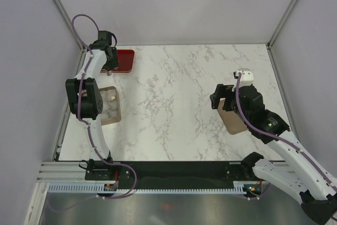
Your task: Pack the chocolate
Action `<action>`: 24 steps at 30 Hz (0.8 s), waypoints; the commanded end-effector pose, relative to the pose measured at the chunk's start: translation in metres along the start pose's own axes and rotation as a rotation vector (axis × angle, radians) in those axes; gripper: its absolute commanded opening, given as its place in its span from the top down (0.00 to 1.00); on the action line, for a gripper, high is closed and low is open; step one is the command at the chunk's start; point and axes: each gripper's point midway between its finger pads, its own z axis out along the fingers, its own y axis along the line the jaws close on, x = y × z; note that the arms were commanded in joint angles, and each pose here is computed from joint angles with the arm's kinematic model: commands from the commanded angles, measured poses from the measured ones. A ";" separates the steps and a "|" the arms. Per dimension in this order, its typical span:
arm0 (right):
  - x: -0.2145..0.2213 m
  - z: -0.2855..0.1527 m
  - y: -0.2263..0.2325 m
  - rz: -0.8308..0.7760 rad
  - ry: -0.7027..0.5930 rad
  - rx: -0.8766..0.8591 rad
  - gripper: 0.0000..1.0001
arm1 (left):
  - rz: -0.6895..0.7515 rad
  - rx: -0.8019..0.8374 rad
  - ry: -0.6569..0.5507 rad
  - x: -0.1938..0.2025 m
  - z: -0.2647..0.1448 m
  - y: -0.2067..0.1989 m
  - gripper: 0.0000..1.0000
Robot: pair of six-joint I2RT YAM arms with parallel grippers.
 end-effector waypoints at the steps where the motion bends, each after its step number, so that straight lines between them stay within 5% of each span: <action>1: -0.008 0.006 -0.002 -0.010 -0.037 0.021 0.02 | 0.023 -0.034 -0.103 -0.034 0.000 0.007 0.46; 24: -0.012 -0.005 -0.004 0.001 -0.066 0.016 0.02 | 0.056 0.019 -0.055 -0.011 -0.020 -0.015 0.60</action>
